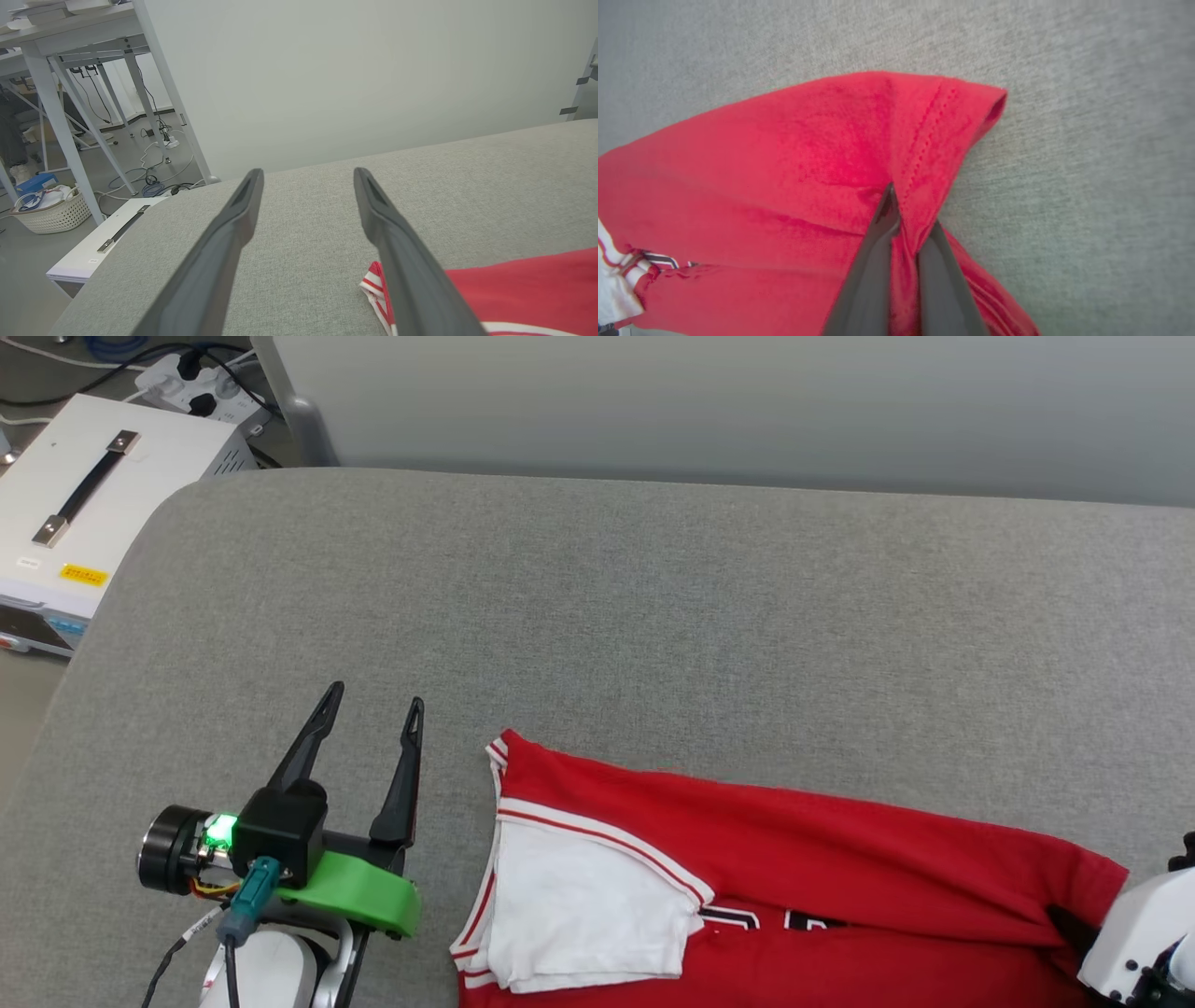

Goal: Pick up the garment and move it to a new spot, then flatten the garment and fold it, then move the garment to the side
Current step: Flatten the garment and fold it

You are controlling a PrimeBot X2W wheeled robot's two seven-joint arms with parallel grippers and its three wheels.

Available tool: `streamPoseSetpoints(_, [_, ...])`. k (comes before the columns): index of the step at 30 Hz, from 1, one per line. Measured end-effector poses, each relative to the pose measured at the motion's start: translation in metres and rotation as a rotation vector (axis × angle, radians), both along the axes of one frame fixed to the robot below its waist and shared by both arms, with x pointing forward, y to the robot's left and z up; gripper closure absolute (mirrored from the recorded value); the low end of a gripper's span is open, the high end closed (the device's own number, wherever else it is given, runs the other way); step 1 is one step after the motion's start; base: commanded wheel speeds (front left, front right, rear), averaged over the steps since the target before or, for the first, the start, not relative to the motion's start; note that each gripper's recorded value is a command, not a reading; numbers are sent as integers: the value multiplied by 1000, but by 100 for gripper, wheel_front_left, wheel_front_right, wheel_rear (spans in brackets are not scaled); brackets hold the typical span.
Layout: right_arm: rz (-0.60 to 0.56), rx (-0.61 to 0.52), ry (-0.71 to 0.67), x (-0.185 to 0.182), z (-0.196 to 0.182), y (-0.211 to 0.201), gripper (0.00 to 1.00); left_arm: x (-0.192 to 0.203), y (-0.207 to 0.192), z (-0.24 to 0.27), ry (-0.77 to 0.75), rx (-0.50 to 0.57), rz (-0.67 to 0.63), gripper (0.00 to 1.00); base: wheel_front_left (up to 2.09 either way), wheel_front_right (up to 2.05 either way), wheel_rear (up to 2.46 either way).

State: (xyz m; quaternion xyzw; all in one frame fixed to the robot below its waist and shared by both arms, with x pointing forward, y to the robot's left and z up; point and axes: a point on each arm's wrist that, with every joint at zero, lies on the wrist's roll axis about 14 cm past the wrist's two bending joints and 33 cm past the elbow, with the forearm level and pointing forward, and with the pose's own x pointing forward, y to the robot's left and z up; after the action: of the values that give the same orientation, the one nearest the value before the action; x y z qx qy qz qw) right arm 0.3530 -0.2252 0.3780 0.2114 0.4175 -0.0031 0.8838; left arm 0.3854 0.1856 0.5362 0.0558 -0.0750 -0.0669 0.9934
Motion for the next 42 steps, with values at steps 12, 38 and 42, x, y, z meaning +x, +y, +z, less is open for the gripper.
streamPoseSetpoints(12, [-80,-178,-37,-5,11,-73,100,-4,0,2,-9,-11,4,0,0,0,0])
streamPoseSetpoints(38, [197,101,-189,-19,75,69,100,-34,9,13,-48,-68,52,0,0,0,0])
streamPoseSetpoints(42, [257,193,-196,-21,83,104,100,-37,14,14,-52,-65,70,0,0,0,0])
